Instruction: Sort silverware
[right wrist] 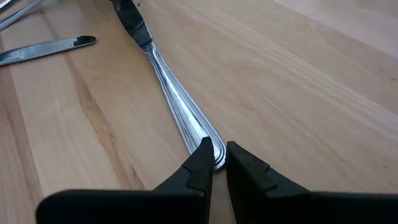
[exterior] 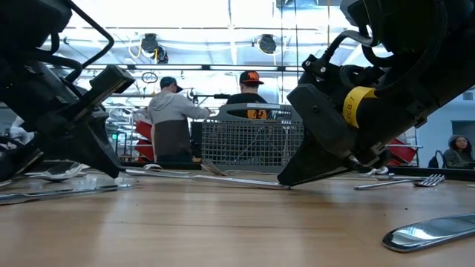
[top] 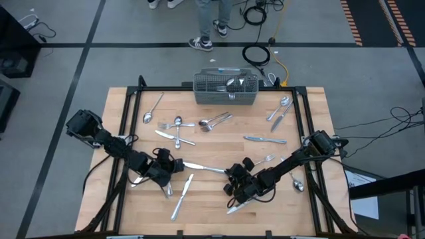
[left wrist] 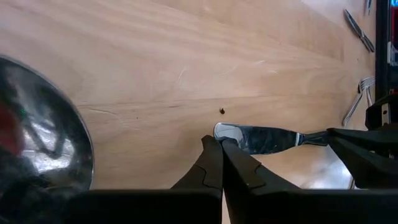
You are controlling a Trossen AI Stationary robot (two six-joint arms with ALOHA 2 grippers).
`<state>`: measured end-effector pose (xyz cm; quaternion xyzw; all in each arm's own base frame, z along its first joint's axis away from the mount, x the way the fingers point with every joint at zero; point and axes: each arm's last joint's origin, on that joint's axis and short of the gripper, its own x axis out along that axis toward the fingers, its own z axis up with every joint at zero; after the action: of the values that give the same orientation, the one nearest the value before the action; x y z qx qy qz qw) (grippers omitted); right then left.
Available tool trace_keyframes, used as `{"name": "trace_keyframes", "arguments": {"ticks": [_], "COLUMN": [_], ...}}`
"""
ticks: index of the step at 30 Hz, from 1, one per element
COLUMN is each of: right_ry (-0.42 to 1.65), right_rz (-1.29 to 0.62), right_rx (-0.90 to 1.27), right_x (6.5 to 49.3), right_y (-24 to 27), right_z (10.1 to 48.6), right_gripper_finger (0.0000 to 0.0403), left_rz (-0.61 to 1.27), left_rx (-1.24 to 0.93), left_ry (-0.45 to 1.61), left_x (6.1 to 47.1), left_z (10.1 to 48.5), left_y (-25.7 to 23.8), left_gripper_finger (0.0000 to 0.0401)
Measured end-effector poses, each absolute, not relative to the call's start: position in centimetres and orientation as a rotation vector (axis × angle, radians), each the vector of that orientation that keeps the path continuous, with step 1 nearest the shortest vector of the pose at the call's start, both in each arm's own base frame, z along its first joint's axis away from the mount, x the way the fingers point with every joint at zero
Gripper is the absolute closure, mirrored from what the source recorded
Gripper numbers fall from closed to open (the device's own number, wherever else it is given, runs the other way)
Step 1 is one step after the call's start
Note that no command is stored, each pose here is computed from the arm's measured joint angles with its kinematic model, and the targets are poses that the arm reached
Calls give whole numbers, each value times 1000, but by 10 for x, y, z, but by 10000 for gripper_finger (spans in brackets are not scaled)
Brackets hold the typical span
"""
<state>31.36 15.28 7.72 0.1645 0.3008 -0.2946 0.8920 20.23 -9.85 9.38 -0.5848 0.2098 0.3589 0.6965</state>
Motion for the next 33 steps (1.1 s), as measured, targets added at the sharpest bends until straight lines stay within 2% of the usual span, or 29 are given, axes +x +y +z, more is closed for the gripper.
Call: {"name": "trace_keyframes", "arguments": {"ticks": [10, 19, 27, 33], "right_ry": [586, 557, 564, 594], "right_rz": [-600, -525, -546, -553], "right_rx": [310, 273, 289, 294], "right_x": [316, 323, 321, 320], "right_y": [155, 158, 157, 156], "right_z": [79, 83, 82, 81], "right_gripper_finger": [361, 322, 294, 300], "left_rz": [787, 760, 799, 832], "left_rx": [-1324, -1316, -1290, -1282], "left_ry": [436, 421, 426, 378], "left_x": [204, 206, 203, 204], "left_z": [96, 98, 98, 101], "left_y": [-99, -100, -97, -89], "left_gripper_finger": [400, 401, 401, 373]}}
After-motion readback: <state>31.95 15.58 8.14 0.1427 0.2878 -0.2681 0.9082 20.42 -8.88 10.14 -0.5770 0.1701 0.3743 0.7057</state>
